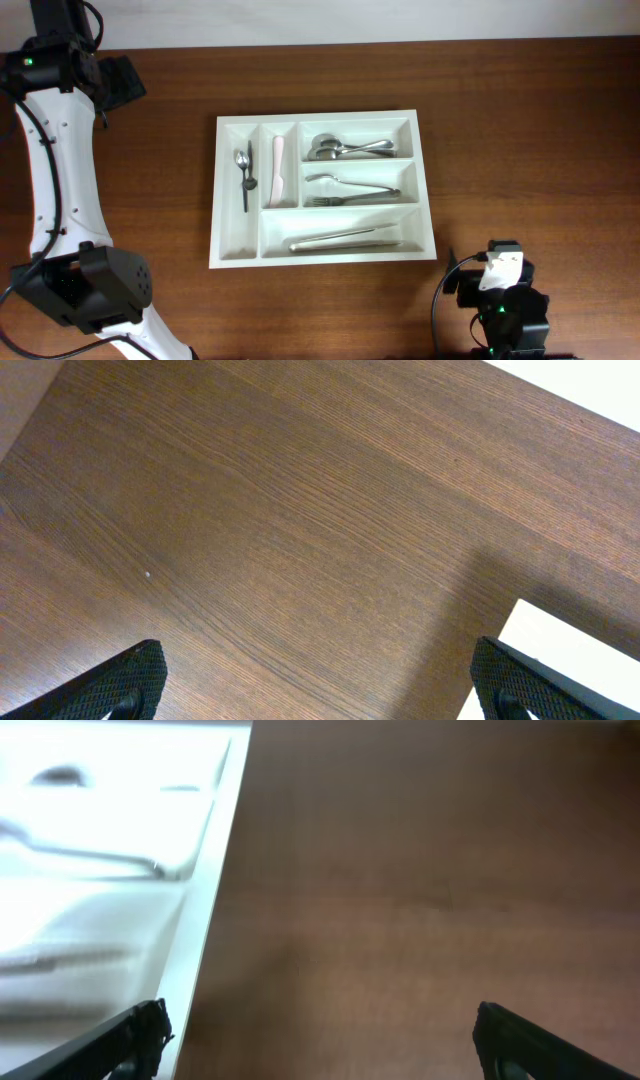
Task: Pack container
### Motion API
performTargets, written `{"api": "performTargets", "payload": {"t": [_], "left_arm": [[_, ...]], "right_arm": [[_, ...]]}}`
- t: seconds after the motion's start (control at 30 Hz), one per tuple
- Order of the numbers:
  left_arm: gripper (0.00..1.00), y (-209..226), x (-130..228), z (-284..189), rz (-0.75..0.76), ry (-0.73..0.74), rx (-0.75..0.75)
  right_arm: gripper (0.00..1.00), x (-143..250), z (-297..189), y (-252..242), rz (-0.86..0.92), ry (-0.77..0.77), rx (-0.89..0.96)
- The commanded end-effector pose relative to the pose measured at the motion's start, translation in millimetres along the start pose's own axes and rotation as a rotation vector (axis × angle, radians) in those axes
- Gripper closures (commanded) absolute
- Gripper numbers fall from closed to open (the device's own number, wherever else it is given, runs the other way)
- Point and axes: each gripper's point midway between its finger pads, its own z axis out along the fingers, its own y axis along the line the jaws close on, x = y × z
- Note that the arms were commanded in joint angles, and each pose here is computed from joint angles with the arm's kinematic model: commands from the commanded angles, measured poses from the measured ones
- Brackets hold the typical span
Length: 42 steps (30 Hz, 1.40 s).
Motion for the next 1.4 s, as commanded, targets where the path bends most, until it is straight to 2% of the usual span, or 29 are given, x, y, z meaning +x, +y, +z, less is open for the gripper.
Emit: {"api": "performTargets", "payload": {"t": [0.0,1.37], "left_arm": [[0.01,2.1,-3.0,-4.1,-0.007,-0.013,-0.005],[0.01,2.1,-3.0,-4.1,-0.007,-0.013,-0.005]], "right_arm": [[0.01,27.7,-2.4,9.9,-0.014,0.109,-0.059],[0.01,29.3,-2.6,4.6,-0.024,0.116,-0.028]]}}
